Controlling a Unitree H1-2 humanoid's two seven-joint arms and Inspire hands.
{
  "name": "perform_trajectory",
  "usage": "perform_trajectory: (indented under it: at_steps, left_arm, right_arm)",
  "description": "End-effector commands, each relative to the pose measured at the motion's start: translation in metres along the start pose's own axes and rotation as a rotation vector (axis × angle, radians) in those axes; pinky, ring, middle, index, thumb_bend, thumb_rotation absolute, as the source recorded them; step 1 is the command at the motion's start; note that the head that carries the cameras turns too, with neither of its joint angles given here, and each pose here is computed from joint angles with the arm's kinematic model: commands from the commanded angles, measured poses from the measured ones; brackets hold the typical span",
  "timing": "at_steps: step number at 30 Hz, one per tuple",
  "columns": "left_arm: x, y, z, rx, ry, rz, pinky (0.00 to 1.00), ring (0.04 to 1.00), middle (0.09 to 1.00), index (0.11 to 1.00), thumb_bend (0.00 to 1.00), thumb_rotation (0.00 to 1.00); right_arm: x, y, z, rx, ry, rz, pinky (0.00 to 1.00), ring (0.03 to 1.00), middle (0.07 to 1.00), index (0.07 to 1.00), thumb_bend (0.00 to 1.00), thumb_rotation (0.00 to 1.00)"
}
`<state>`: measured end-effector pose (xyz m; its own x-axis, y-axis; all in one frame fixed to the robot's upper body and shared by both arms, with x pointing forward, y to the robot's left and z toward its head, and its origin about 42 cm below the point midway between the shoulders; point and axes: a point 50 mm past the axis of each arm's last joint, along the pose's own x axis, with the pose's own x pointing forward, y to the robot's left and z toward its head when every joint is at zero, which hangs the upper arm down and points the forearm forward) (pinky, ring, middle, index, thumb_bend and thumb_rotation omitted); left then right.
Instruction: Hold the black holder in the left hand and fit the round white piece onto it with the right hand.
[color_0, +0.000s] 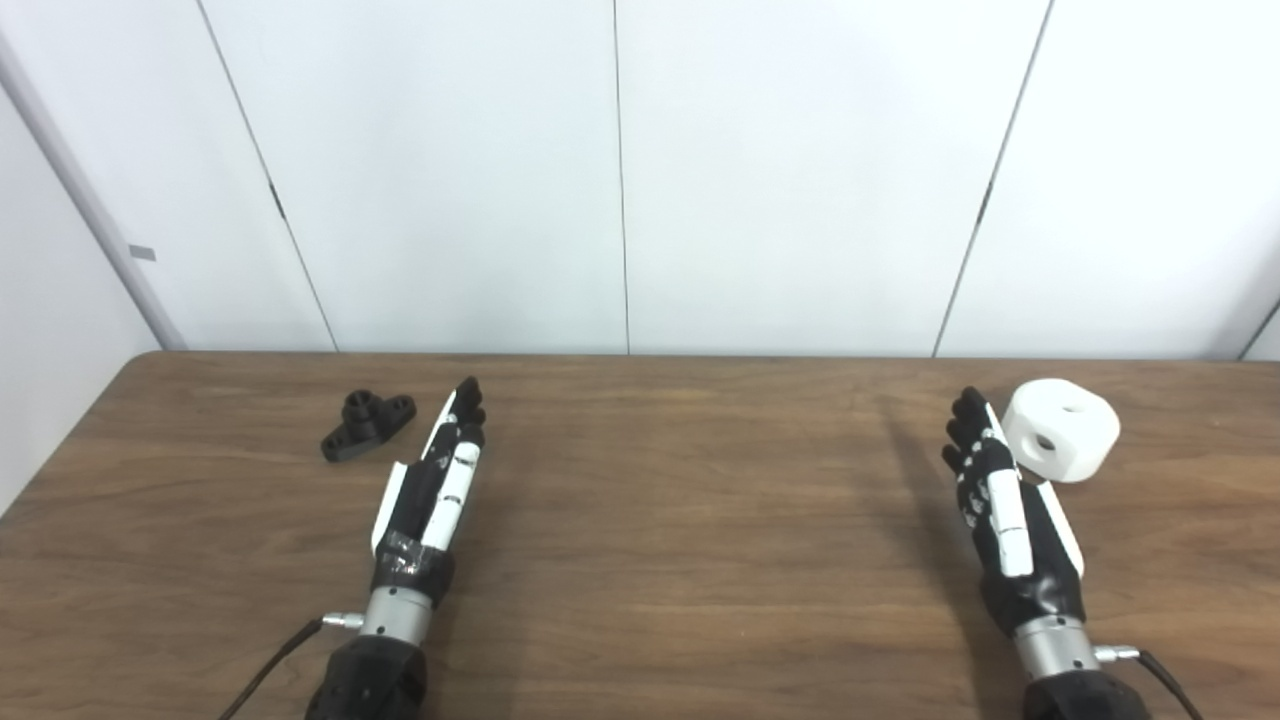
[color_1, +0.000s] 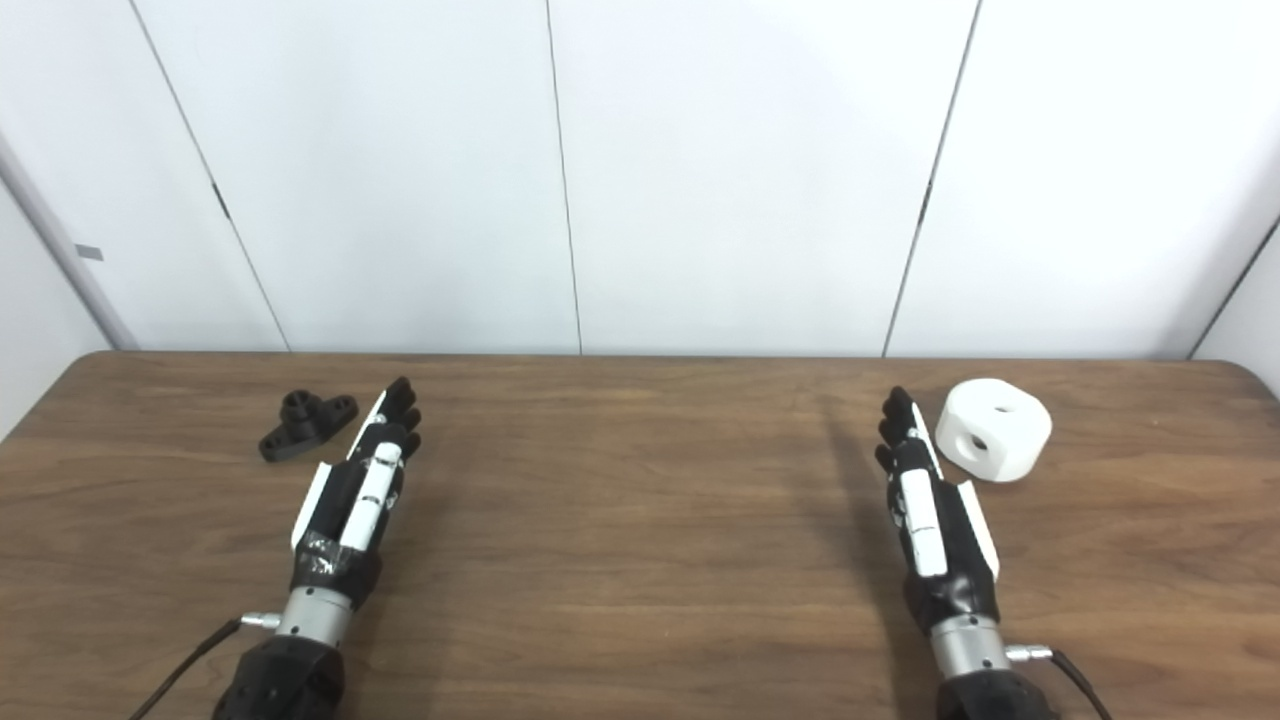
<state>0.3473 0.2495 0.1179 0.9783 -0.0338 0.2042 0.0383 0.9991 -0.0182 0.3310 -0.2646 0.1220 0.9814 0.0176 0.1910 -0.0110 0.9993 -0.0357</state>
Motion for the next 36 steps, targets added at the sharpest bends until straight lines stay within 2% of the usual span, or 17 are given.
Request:
perform_trajectory:
  at_steps: [1,9,12,15,22,24,25,27,29,30,33,36]
  left_arm:
    - [-0.012,-0.004,-0.019,-0.017,0.059,0.000,1.00,1.000,1.000,1.000,0.39,0.77]
    - [-0.013,-0.004,-0.020,-0.015,0.060,-0.001,1.00,1.000,1.000,1.000,0.41,0.77]
    - [-0.012,-0.004,-0.019,-0.013,0.062,0.001,1.00,1.000,1.000,1.000,0.38,0.78]
    - [-0.012,-0.004,-0.020,-0.006,0.059,-0.002,1.00,1.000,1.000,1.000,0.41,0.77]
    - [-0.012,-0.003,-0.018,-0.012,0.052,-0.003,1.00,1.000,1.000,1.000,0.40,0.77]
    - [-0.013,-0.001,-0.014,0.032,0.034,-0.018,1.00,1.000,1.000,1.000,0.43,0.76]
    - [-0.012,0.002,-0.011,0.093,0.028,-0.015,1.00,1.000,1.000,1.000,0.42,0.74]
    - [-0.011,0.006,-0.005,0.185,0.018,0.003,0.95,0.969,0.982,0.999,0.47,0.49]
    - [-0.010,0.010,0.001,0.247,0.002,0.023,0.86,0.907,0.922,0.950,0.56,0.25]
    - [-0.009,0.013,0.004,0.291,-0.006,0.033,0.84,0.877,0.893,0.919,0.61,0.18]
    - [-0.009,0.022,0.013,0.450,-0.033,0.047,0.77,0.800,0.807,0.842,0.67,0.05]
    - [-0.007,0.034,0.022,0.611,-0.055,0.041,0.77,0.777,0.773,0.801,0.71,0.02]
  right_arm:
    - [-0.005,0.002,-0.010,0.011,0.014,-0.008,1.00,1.000,0.997,1.000,0.53,1.00]
    - [-0.006,0.003,-0.010,0.022,0.019,-0.007,1.00,1.000,1.000,1.000,0.52,1.00]
    - [-0.006,0.003,-0.009,0.019,0.017,-0.007,1.00,1.000,1.000,1.000,0.51,1.00]
    - [-0.005,0.003,-0.010,0.019,0.015,-0.005,1.00,1.000,1.000,1.000,0.51,1.00]
    - [-0.006,0.004,-0.010,0.021,0.015,-0.004,1.00,1.000,1.000,1.000,0.51,1.00]
    - [-0.006,0.004,-0.010,0.019,0.016,-0.003,1.00,1.000,1.000,1.000,0.52,1.00]
    - [-0.006,0.004,-0.010,0.024,0.017,-0.004,1.00,1.000,1.000,1.000,0.52,1.00]
    - [-0.006,0.004,-0.010,0.029,0.017,-0.006,1.00,1.000,1.000,1.000,0.52,1.00]
    - [-0.007,0.004,-0.009,0.026,0.014,-0.006,1.00,1.000,1.000,1.000,0.51,1.00]
    - [-0.007,0.003,-0.009,0.025,0.014,-0.004,1.00,1.000,1.000,1.000,0.52,1.00]
    - [-0.008,0.002,-0.009,0.013,0.017,0.001,1.00,1.000,1.000,1.000,0.54,1.00]
    - [-0.008,0.001,-0.009,0.007,0.015,0.009,1.00,1.000,1.000,1.000,0.52,1.00]
